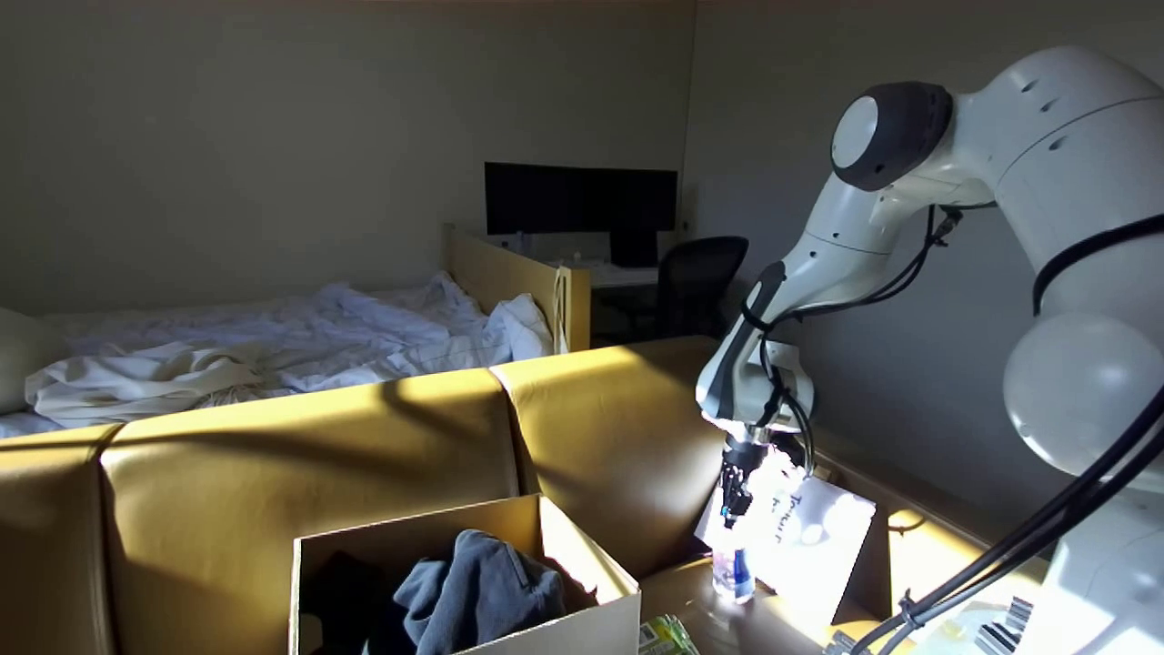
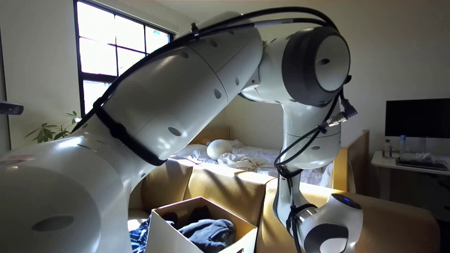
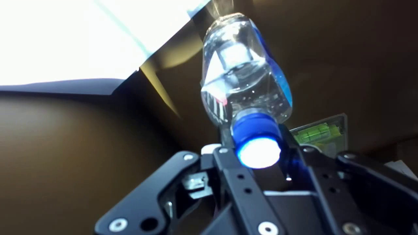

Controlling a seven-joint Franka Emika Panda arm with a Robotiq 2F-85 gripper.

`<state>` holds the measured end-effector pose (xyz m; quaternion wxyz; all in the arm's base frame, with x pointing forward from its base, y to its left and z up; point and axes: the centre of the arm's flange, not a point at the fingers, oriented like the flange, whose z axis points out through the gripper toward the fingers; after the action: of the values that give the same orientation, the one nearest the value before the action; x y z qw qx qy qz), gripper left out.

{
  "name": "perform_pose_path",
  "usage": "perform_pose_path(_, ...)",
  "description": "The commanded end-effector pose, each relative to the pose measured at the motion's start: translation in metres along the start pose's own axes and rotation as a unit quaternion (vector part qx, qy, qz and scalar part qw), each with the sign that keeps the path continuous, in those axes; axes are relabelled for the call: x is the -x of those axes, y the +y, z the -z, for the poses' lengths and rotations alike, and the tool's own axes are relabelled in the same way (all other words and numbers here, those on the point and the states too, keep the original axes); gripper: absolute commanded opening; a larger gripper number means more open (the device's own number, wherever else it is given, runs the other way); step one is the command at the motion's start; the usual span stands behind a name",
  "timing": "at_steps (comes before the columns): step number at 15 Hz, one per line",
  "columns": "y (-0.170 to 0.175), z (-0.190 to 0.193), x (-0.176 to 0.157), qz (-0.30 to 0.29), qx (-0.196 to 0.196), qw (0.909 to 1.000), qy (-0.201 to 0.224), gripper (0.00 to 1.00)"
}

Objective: Remove the bottle from the box and put it on the couch

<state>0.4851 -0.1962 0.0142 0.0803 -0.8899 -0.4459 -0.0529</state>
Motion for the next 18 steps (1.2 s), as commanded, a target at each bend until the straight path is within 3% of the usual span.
perform_pose_path(1,0.003,-0.006,0.004,0.012,0.017,0.9995,0.022,0.37)
perform_pose_path(2,0.003,-0.005,0.003,0.013,0.014,0.9994,0.028,0.61)
perform_pose_path(4,0.002,-0.005,0.003,0.011,0.014,0.9993,0.034,0.65)
perform_pose_path(9,-0.003,-0.001,0.006,0.006,0.011,0.9993,0.036,0.96)
perform_pose_path(14,0.01,0.041,-0.014,0.036,0.046,0.9978,0.031,1.0)
perform_pose_path(18,0.027,0.109,-0.055,0.05,0.05,0.9962,0.05,1.0)
